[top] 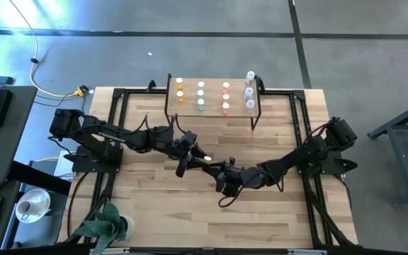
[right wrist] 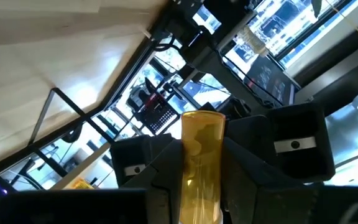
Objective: Pick and place medicine bottles onto shelf by color
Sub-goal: Put the orange pill bottle on the shelf
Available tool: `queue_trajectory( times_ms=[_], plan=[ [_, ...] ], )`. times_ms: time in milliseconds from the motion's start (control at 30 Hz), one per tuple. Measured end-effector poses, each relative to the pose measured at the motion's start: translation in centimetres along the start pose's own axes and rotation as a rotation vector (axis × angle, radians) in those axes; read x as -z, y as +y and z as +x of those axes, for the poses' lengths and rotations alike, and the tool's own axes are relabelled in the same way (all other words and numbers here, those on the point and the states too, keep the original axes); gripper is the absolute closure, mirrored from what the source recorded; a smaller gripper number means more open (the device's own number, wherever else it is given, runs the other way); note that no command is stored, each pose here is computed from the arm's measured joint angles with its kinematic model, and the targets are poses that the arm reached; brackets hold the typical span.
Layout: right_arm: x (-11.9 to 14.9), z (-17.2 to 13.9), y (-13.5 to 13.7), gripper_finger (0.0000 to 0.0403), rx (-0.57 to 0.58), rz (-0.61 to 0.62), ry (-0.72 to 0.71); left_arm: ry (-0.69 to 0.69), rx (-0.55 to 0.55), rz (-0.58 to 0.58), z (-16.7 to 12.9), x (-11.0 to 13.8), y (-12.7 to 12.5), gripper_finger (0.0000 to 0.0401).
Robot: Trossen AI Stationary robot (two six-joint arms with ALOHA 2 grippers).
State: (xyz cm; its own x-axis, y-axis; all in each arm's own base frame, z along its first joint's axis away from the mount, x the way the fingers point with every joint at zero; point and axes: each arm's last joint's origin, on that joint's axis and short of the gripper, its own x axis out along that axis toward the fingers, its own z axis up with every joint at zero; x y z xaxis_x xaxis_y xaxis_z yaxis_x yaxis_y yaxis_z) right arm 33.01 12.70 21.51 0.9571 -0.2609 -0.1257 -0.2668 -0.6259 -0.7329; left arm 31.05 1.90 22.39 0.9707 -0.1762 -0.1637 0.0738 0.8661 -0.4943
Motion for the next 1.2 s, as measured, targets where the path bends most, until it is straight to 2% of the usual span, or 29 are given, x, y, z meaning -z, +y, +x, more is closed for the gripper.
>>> queue_trajectory(
  times_ms=[167,400,500,833,1000,1200],
  plan=[
    [-0.01,0.00,0.03,0.0327,-0.005,-0.003,0.000,-0.033,0.015,0.003,0.13,-0.21,-0.06,0.0242],
    [-0.06,0.01,0.09,0.0327,-0.012,-0.009,-0.002,-0.033,0.017,-0.012,0.14,-0.20,-0.11,0.0303],
    [-0.06,0.01,0.10,0.0327,-0.013,-0.010,-0.003,-0.030,0.022,-0.013,0.15,-0.17,-0.16,0.0318],
    [-0.16,0.00,0.06,0.0327,0.006,-0.004,-0.037,-0.024,0.029,-0.023,0.16,-0.13,-0.19,0.0319],
    [-0.18,-0.01,0.03,0.0325,0.011,0.062,-0.046,-0.021,0.035,-0.037,0.16,-0.13,-0.21,0.0319],
    [-0.13,-0.01,0.05,0.0283,0.000,0.154,-0.029,-0.027,0.037,-0.035,0.15,-0.19,-0.22,0.0318]
  ],
)
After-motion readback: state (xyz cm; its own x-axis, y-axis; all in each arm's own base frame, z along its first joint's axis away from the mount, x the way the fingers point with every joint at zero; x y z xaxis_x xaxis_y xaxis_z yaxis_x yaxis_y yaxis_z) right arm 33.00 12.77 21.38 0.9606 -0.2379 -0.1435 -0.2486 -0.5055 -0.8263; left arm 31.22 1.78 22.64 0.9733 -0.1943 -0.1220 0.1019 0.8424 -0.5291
